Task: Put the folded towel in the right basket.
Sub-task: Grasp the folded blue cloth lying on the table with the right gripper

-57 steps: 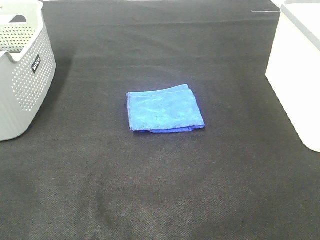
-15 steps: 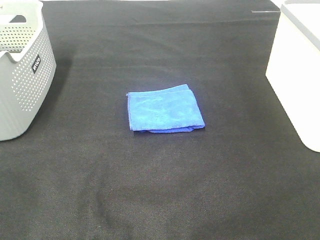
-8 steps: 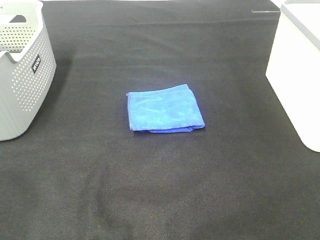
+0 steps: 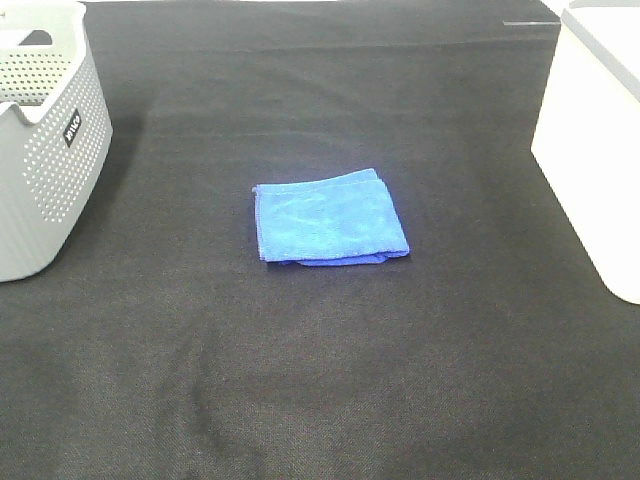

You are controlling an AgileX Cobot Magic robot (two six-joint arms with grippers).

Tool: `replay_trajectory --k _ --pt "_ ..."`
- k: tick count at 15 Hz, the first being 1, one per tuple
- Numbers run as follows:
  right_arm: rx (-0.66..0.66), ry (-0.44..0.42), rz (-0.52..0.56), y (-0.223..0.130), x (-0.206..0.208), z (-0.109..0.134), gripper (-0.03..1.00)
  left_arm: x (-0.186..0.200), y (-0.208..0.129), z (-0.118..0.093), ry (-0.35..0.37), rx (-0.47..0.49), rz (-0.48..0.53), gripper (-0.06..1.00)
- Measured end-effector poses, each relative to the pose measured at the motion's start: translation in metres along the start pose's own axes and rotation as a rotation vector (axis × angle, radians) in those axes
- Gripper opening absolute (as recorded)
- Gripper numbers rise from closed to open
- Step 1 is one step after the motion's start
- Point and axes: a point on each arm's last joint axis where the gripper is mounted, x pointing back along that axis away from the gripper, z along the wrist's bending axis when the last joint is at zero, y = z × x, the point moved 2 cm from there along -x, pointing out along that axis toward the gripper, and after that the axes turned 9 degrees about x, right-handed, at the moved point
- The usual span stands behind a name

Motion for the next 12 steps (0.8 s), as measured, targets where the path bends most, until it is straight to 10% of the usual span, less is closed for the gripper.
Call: replay_trajectory --k 7,12 --pt "-0.084 0.194 0.339 0.189 -0.101 -0.023 0.96 0.000 0.000 0.000 0.003 -0.005 0.000 0.99" --pt "-0.118 0.256 0.366 0.232 -0.151 -0.025 0.96 0.000 0.000 0.001 0.006 -0.010 -0.001 0.99"
